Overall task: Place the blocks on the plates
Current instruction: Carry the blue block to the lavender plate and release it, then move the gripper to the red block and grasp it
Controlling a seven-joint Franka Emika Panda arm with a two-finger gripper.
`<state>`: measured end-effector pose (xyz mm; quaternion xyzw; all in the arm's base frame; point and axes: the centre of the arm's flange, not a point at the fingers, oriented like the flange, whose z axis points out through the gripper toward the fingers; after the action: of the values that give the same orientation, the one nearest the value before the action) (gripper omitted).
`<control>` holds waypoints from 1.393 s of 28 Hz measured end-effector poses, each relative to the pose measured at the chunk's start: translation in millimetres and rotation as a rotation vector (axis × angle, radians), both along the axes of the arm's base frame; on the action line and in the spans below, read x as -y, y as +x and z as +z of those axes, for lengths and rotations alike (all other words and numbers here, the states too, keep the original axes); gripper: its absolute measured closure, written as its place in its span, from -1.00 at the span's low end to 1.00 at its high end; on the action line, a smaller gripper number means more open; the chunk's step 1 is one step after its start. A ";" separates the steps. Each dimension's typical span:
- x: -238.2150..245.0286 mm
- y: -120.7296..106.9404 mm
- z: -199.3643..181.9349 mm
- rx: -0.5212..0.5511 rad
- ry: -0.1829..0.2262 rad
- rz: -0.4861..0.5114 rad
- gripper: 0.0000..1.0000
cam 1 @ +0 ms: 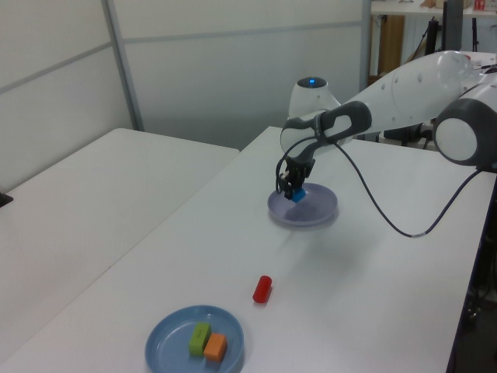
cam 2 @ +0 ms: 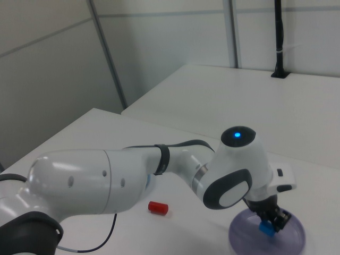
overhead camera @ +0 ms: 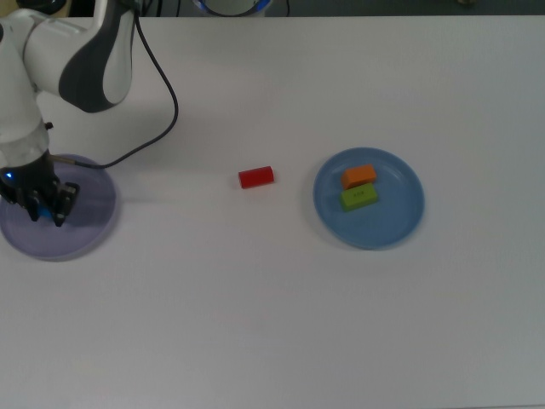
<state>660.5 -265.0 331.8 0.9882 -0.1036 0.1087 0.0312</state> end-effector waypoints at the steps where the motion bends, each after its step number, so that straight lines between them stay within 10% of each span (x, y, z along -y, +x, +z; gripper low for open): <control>1: -2.1 0.8 -6.9 -0.009 0.002 0.005 0.22; 13: -4.1 3.4 -6.4 -0.015 0.008 0.008 0.15; 20: -18.5 3.6 28.8 -0.010 0.060 0.010 -0.42; 31: -154.8 16.7 31.6 -0.129 0.142 0.186 -1.00; 39: -240.3 -1.8 -18.4 -0.259 0.084 0.300 -1.00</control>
<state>658.7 -24.7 313.4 0.9987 0.0451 -0.0203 -0.0137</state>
